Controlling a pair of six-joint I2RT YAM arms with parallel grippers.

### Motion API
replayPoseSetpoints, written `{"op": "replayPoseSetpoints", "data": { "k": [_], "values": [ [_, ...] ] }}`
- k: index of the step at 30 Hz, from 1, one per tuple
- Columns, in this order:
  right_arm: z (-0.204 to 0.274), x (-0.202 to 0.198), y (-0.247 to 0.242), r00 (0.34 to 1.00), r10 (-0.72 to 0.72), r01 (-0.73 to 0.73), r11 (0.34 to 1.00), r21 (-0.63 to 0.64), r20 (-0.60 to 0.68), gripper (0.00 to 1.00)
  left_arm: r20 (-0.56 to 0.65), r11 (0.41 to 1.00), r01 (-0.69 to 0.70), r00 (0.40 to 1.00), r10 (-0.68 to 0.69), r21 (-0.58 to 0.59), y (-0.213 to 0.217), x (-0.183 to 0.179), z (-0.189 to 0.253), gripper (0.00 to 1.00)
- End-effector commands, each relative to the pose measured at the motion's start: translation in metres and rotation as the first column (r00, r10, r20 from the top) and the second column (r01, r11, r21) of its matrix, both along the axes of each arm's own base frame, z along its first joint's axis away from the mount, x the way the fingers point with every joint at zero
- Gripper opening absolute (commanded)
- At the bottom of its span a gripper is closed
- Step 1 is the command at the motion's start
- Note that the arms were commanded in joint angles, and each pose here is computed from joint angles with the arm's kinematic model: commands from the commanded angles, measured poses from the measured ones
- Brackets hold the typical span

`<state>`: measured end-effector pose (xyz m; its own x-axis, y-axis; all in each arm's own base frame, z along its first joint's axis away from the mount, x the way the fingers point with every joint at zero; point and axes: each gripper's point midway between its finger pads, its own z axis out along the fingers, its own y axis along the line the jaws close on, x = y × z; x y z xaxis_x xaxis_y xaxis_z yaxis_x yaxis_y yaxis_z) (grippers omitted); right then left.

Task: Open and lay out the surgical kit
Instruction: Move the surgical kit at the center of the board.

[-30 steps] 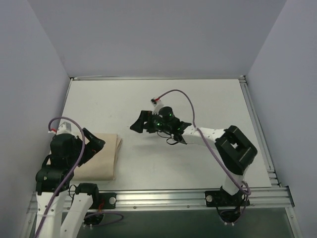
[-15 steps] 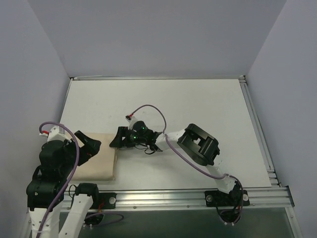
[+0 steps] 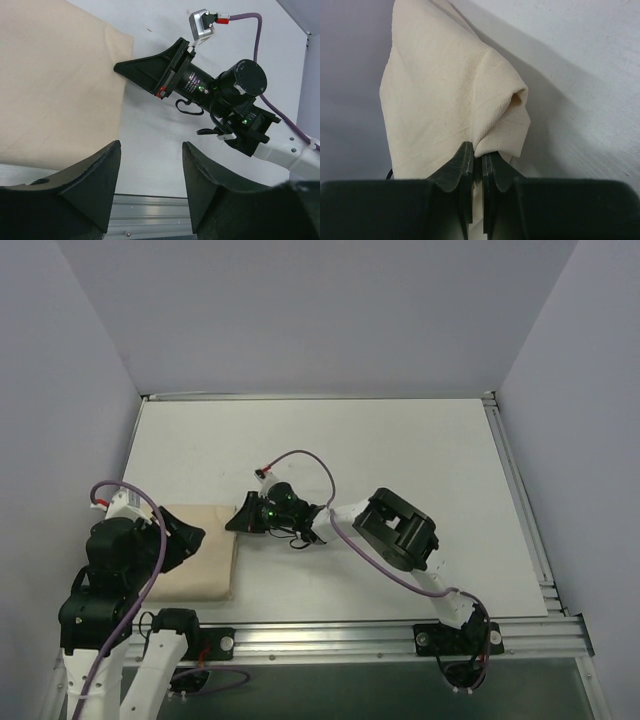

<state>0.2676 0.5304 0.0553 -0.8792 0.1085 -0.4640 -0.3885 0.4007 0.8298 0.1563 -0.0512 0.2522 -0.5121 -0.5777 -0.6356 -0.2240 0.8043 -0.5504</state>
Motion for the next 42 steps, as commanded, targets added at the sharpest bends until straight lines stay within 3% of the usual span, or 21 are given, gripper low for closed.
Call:
{"op": "replayPoseSetpoints", "data": {
  "k": [1,10,15,20,23,27,28,29,31,32,34,35,40,42],
  "values": [
    [0.017,0.042,-0.013,0.992,-0.115,0.112,0.993,0.038,0.061,0.0,0.018,1.0,0.024,1.0,-0.024,-0.011,-0.005,0.01,0.004,0.6],
    [0.009,0.091,-0.108,0.948,-0.311,0.312,0.95,-0.003,0.068,0.0,-0.065,0.982,0.158,0.984,-0.165,-0.1,-0.035,0.042,-0.015,0.32],
    [0.007,0.109,-0.186,0.897,-0.44,0.44,0.898,0.013,0.046,0.0,-0.114,0.963,0.184,0.971,-0.209,-0.196,-0.052,0.064,-0.04,0.31],
    [0.0,0.086,-0.252,0.845,-0.533,0.534,0.845,-0.035,0.033,0.0,-0.203,0.952,0.155,0.956,-0.212,-0.263,-0.062,0.073,-0.08,0.22],
    [0.013,0.071,-0.267,0.828,-0.557,0.56,0.828,-0.037,0.057,0.0,-0.238,0.947,0.141,0.948,-0.213,-0.287,-0.067,0.078,-0.099,0.19],
    [0.018,0.039,-0.283,0.807,-0.589,0.591,0.805,-0.053,0.051,0.0,-0.263,0.952,0.106,0.947,-0.185,-0.287,-0.071,0.089,-0.123,0.08],
    [0.026,0.032,-0.286,0.796,-0.602,0.605,0.795,-0.043,0.068,0.04,-0.268,0.952,0.101,0.946,-0.182,-0.289,-0.072,0.092,-0.127,0.08],
    [0.027,0.022,-0.279,0.809,-0.582,0.587,0.808,-0.054,0.077,0.17,-0.306,0.952,0.082,0.936,-0.176,-0.295,-0.074,0.094,-0.138,0.06],
    [0.031,0.011,-0.275,0.816,-0.57,0.577,0.812,-0.086,0.099,0.32,-0.345,0.96,0.069,0.924,-0.163,-0.27,-0.077,0.103,-0.155,0.05],
    [0.028,-0.001,-0.27,0.835,-0.539,0.549,0.827,-0.118,0.106,0.45,-0.364,0.966,0.06,0.919,-0.152,-0.252,-0.075,0.105,-0.162,0.04],
    [0.041,-0.008,-0.266,0.845,-0.52,0.532,0.839,-0.112,0.124,0.55,-0.391,0.975,0.039,0.912,-0.125,-0.22,-0.072,0.112,-0.17,0.03],
    [0.037,-0.013,-0.268,0.852,-0.508,0.524,0.835,-0.167,0.129,0.61,-0.419,0.977,0.038,0.899,-0.125,-0.209,-0.072,0.114,-0.179,0.02],
    [0.057,-0.009,-0.289,0.835,-0.51,0.55,0.789,-0.274,0.207,0.72,-0.472,0.984,0.051,0.872,-0.126,-0.169,-0.073,0.127,-0.197,0.02],
    [0.067,0.001,-0.307,0.796,-0.541,0.605,0.73,-0.318,0.27,0.73,-0.458,0.987,0.066,0.88,-0.127,-0.146,-0.074,0.139,-0.196,0.02]
  ]
}}
